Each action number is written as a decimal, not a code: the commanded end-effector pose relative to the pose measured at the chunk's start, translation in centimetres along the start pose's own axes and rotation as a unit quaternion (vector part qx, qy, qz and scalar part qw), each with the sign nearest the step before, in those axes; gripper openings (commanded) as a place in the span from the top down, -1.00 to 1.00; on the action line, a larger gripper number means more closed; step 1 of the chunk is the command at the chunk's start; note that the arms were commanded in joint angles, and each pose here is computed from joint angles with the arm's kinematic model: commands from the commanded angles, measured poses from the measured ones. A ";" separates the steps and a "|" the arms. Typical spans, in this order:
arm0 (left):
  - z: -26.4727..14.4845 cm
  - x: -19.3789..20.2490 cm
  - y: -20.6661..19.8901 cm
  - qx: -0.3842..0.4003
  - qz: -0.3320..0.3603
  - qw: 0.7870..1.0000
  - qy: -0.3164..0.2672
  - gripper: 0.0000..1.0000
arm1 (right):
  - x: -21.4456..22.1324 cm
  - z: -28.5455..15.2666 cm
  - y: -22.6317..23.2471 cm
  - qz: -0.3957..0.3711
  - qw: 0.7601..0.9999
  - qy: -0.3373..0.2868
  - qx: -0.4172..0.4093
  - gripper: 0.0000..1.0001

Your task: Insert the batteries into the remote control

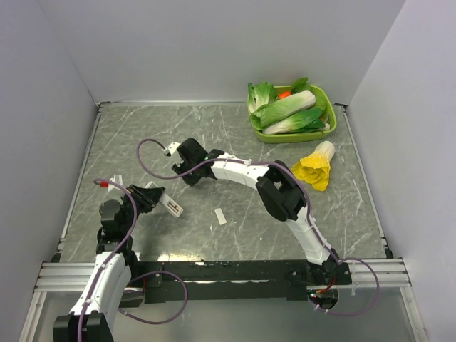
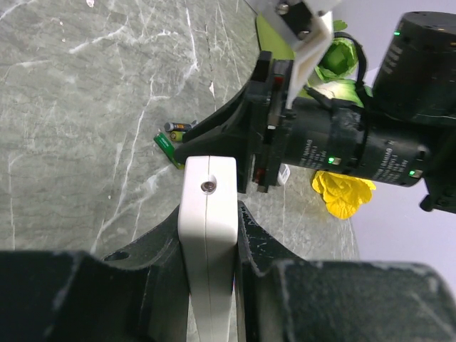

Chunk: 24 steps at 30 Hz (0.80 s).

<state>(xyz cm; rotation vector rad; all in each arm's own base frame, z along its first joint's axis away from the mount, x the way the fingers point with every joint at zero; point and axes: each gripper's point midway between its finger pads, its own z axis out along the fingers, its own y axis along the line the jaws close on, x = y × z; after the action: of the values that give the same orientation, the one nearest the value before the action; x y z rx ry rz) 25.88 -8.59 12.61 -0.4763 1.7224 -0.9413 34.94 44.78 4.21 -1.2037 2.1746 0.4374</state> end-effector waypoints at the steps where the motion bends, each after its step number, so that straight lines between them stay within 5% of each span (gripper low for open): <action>1: -0.2 0.9 0.9 0.002 0.013 1.000 -0.003 0.97 | -1.0 0.4 0.0 -0.003 1.000 -0.004 0.008 0.30; 24: -0.3 1.2 0.1 0.020 0.011 1.000 0.006 0.96 | 1.3 2.6 0.7 -0.023 0.999 0.032 0.032 0.46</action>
<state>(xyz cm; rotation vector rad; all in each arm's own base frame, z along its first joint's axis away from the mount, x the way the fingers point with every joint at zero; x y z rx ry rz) 25.77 -8.94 12.63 -0.4647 1.7266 -0.9514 34.76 45.87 3.32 -1.2342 2.1593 0.3558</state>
